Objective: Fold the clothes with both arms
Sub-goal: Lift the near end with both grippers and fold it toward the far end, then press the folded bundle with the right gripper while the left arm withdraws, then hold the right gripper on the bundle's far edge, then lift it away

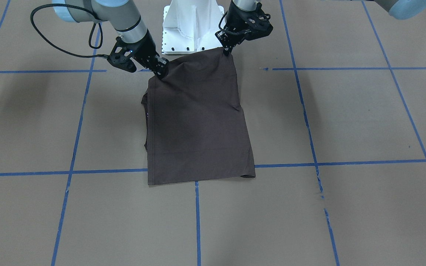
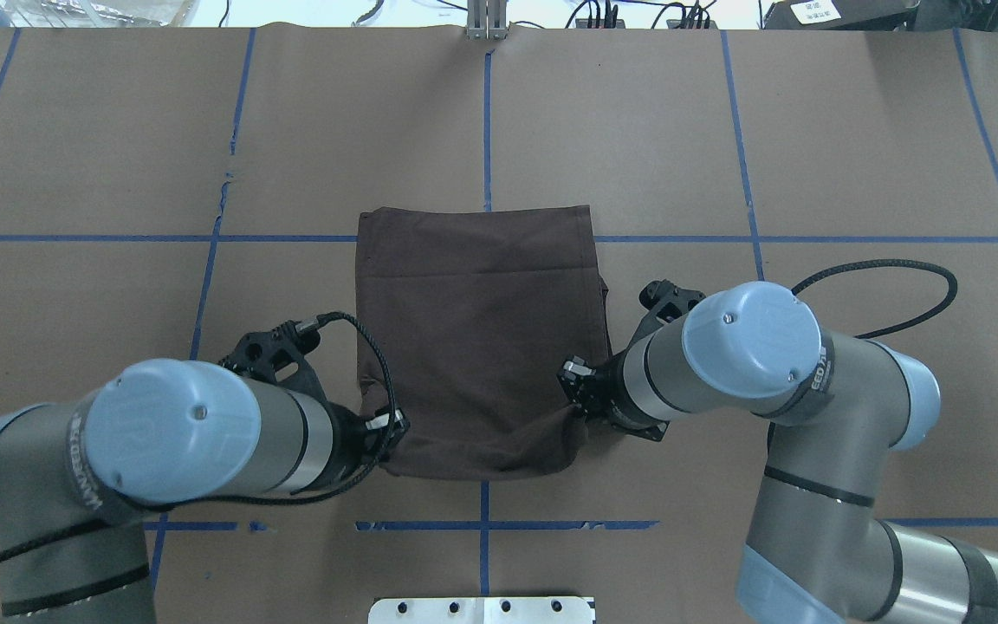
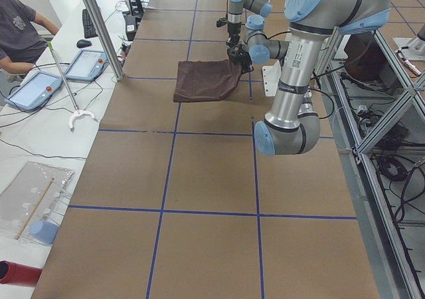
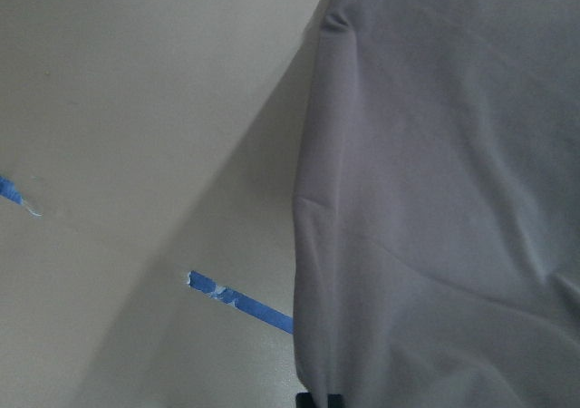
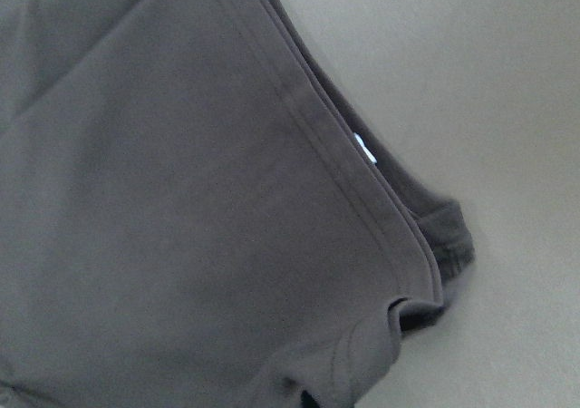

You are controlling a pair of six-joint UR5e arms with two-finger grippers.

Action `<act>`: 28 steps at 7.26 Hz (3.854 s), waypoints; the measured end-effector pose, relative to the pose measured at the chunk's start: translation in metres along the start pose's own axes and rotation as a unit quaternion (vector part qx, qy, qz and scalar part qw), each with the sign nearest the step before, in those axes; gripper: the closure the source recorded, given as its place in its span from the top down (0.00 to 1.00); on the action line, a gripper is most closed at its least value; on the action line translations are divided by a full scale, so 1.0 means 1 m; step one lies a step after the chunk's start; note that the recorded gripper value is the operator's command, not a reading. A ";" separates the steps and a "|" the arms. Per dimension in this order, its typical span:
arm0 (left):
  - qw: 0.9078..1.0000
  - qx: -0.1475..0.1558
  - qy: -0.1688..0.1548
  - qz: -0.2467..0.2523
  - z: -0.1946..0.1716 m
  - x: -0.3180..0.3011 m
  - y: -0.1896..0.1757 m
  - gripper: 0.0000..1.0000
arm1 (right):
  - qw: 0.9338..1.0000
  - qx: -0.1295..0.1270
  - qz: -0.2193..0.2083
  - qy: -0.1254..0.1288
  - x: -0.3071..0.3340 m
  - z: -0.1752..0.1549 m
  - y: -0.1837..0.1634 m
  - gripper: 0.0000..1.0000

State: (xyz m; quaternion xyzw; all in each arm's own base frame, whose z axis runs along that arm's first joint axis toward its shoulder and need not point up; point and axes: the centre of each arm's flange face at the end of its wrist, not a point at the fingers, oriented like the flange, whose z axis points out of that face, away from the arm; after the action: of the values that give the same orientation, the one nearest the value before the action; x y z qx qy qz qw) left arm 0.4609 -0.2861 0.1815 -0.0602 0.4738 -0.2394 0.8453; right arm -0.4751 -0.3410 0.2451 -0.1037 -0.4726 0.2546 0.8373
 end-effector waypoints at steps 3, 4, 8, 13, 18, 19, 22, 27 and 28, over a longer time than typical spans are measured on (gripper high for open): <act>0.998 0.062 0.007 -0.011 0.039 0.048 -0.088 0.00 | 0.999 0.022 0.040 0.003 -0.065 0.017 -0.083 0.00; 0.997 0.072 0.012 -0.012 0.048 0.055 -0.113 0.00 | 0.998 0.030 0.052 0.007 -0.088 0.023 -0.105 0.00; 0.993 0.118 0.027 -0.007 0.094 0.108 -0.216 1.00 | 0.995 0.052 0.084 0.009 -0.144 0.063 -0.209 1.00; 0.982 0.159 0.014 0.099 0.098 0.087 -0.352 1.00 | 0.998 0.053 0.041 -0.001 -0.139 0.030 -0.292 1.00; 0.976 0.122 -0.013 0.182 0.006 0.006 -0.438 1.00 | 0.993 0.034 -0.080 0.078 -0.176 0.012 -0.208 1.00; 0.970 0.133 -0.034 0.200 -0.020 -0.010 -0.464 1.00 | 0.987 0.039 -0.112 0.105 -0.199 0.033 -0.170 1.00; 0.964 0.145 -0.058 0.214 -0.052 -0.028 -0.494 1.00 | 0.978 0.026 -0.152 0.143 -0.237 0.084 -0.099 1.00; 0.965 0.145 -0.061 0.212 -0.054 -0.036 -0.496 1.00 | 0.970 0.060 -0.195 0.129 -0.250 0.127 -0.117 1.00; 0.964 0.146 -0.061 0.212 -0.054 -0.037 -0.495 1.00 | 0.967 0.075 -0.211 0.120 -0.253 0.129 -0.130 1.00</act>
State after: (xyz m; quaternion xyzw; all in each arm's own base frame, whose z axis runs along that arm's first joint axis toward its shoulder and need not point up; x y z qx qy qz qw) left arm 0.2276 -0.6973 0.3431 0.1506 0.3830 -0.1173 0.9038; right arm -0.6488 -0.5924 0.1804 0.0313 -0.3592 0.0927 0.9281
